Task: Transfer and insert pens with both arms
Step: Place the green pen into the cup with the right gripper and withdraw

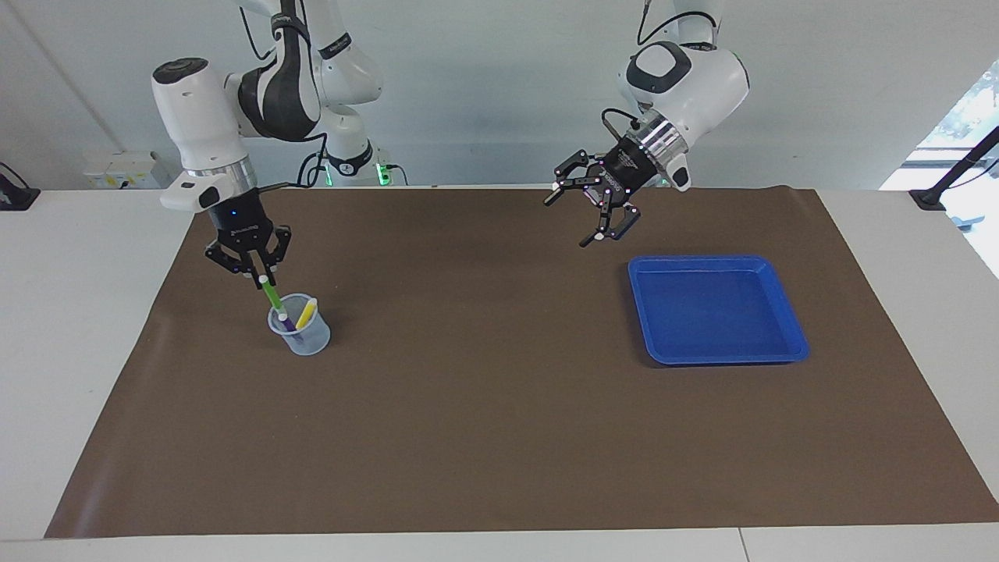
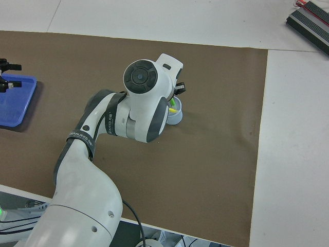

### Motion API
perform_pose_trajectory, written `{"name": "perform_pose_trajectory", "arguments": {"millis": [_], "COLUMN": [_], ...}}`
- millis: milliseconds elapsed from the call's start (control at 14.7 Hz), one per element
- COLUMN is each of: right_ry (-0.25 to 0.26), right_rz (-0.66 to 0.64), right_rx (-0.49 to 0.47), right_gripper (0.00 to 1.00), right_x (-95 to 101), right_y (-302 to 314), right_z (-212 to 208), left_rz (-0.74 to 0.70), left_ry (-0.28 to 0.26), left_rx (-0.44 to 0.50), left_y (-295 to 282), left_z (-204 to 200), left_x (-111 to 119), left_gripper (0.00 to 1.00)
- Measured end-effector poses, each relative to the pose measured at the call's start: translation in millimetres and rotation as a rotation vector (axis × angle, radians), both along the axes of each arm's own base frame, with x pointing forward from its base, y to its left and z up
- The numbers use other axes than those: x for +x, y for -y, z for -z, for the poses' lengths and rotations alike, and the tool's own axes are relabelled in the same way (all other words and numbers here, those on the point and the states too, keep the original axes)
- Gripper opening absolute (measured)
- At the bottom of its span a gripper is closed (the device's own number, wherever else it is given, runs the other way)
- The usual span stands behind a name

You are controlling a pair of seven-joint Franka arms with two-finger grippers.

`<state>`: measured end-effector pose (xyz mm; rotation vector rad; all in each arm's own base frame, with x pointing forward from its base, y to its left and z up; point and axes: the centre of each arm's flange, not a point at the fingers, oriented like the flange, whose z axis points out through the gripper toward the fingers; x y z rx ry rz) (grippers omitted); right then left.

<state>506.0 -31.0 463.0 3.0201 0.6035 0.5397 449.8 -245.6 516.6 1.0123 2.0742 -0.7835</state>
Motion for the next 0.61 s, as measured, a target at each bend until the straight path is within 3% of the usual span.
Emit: {"name": "perform_pose_trajectory", "arguments": {"millis": [476,612], "right_ry": [-0.032,-0.045], "right_rz": [0.055,0.077], "right_rx": [0.068,0.092], "right_gripper": [0.18,0.18], "right_x": [-0.3,-1.4], "right_y": [1,1], "right_z": [37,47], "left_rz": [-0.072,-0.054], "left_ry": [0.004,0.033], "left_rx": [0.01,0.079], "left_y": [-35,-43], "left_z": [0,1], "left_x": [18,22], "left_gripper": [1.0,1.0]}}
